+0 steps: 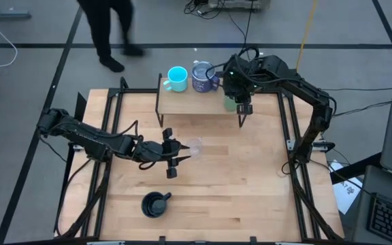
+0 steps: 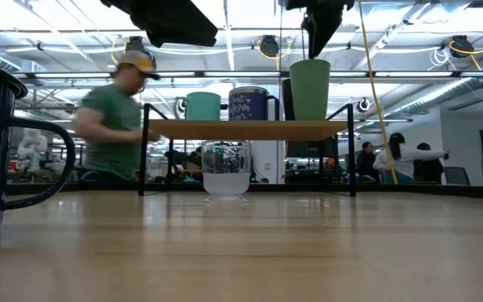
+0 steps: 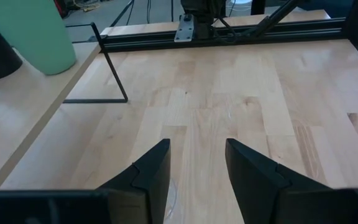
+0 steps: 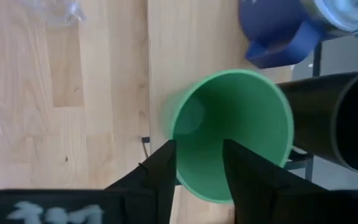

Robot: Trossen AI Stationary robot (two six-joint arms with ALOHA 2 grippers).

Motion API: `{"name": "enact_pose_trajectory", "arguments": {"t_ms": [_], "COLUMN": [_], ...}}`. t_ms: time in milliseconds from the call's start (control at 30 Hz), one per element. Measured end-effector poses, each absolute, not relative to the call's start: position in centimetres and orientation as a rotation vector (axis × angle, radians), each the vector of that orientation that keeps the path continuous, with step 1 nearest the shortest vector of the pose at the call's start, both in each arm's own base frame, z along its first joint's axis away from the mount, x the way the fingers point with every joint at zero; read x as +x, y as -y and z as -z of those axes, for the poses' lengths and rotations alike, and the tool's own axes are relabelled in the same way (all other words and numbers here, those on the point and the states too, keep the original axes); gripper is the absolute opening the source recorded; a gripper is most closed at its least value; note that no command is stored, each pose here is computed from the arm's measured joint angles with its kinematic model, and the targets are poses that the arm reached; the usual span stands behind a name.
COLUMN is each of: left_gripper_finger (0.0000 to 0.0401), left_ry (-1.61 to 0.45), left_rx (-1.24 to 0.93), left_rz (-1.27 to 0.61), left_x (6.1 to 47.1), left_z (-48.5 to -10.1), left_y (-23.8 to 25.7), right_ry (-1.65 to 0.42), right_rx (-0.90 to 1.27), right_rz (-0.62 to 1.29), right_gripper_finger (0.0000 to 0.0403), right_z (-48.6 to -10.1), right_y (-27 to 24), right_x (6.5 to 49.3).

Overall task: Stack small to large cups/mugs on shelf
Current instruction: Put the green cup on the shelf aligned with the other black cup, then put the dark blue mug on the shelf aligned with the other blue mug

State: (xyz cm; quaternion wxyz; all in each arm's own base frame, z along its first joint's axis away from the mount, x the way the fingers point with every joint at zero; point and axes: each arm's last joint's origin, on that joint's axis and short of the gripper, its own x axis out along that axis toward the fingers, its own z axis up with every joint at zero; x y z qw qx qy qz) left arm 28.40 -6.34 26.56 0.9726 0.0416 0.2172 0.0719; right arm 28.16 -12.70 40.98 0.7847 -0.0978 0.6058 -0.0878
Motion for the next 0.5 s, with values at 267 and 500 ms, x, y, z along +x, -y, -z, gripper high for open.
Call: {"name": "enact_pose_trajectory", "arguments": {"t_ms": [267,500], "left_gripper_finger": [0.0157,0.0157], "left_ry": [-0.438,-0.438], "left_rx": [0.081,0.08], "left_rz": [-0.146,-0.146], "left_x": [28.4,28.4], "left_z": [-26.6,-26.6], "left_y": [6.3,6.3], "right_ry": [-1.204,-1.053], "right_rx": [-0.281,-0.281], "right_rz": [0.302,0.315], "right_gripper_finger": [0.0129,0.0129], "right_z": [-43.7,-46.2], "right_y": [11.4,8.2], "right_x": [26.0,24.0]}}
